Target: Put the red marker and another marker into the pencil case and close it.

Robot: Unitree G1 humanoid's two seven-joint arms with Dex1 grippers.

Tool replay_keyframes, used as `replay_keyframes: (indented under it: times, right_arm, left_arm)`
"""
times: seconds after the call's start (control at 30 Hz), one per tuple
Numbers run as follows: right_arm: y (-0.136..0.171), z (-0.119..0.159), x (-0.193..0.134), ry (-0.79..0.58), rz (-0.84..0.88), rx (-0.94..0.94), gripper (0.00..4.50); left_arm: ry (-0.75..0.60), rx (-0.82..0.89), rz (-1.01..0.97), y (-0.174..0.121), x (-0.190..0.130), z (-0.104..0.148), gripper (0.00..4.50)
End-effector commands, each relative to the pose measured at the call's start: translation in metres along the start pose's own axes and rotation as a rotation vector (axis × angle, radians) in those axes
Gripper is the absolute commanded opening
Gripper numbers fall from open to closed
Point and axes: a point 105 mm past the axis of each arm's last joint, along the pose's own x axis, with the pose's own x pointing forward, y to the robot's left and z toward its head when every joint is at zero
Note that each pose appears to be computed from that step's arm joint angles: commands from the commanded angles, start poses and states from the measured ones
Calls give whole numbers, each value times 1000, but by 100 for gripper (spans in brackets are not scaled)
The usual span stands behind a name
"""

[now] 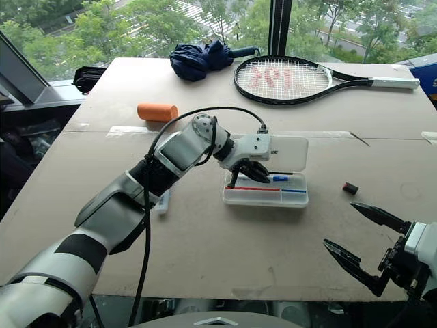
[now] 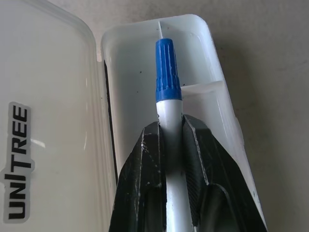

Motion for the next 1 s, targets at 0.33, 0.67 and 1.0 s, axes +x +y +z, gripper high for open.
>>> replay_keyframes:
  times: [0.33,0.67,1.0]
  right_arm:
    - [17,21,6,-45,43,-37,450]
    - [29,30,54,-159,320,30,450]
    - [11,18,58,-145,404,31,450]
  left_arm:
    - [-214,-171,96,-10,-74,19,321]
    - [-266,-851,954,-95,-172,-81,321]
    - [-78,-1156,1137,-115,-113,-136,321]
